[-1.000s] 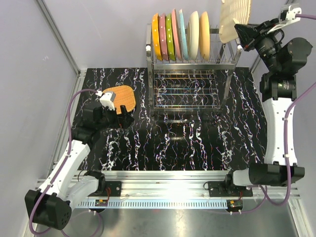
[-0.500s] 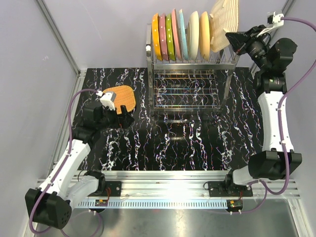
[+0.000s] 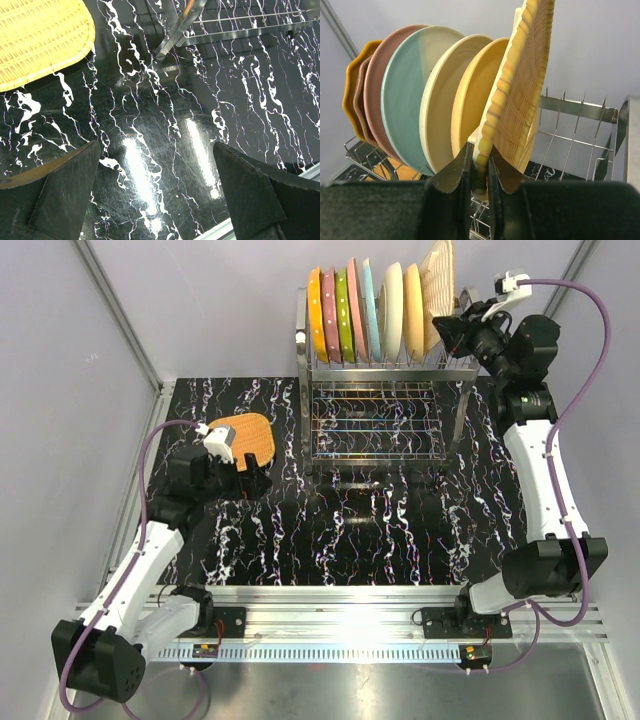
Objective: Load the plates into the dish rack
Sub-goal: Insert the plate into the dish rack
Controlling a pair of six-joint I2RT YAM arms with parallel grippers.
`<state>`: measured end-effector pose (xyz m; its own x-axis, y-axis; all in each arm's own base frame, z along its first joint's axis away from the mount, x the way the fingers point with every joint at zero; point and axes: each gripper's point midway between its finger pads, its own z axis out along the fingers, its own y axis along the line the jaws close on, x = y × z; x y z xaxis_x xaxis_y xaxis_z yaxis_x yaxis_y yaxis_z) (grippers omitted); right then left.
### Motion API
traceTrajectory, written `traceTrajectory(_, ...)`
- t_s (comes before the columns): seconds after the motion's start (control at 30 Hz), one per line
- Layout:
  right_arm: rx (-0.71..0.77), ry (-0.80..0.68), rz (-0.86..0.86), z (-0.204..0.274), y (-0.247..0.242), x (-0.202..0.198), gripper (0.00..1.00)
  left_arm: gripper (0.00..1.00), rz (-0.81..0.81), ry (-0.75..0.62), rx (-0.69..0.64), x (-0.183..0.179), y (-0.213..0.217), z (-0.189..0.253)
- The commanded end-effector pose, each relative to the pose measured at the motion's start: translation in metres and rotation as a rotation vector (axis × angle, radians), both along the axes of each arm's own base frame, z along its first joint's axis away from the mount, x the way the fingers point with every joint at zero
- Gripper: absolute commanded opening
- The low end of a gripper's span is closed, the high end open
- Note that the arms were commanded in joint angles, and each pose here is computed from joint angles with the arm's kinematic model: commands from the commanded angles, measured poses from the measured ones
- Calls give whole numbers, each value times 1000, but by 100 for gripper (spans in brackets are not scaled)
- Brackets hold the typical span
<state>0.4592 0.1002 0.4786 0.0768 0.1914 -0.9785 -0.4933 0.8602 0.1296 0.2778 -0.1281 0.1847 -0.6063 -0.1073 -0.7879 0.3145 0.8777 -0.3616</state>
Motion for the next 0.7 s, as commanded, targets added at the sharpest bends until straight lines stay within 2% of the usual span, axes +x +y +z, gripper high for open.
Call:
traceTrajectory(0.0, -87, -140, -100, 35, -6, -1, 0, 99, -1, -35, 4, 6, -1, 6)
traceTrajectory(0.43, -149, -122, -161, 28, -12, 2, 0, 99, -5, -35, 1, 5, -1, 7)
traceTrajectory(0.67, -141, -169, -165, 51, -13, -12, 0, 99, -6, -38, -1, 5, -2, 8)
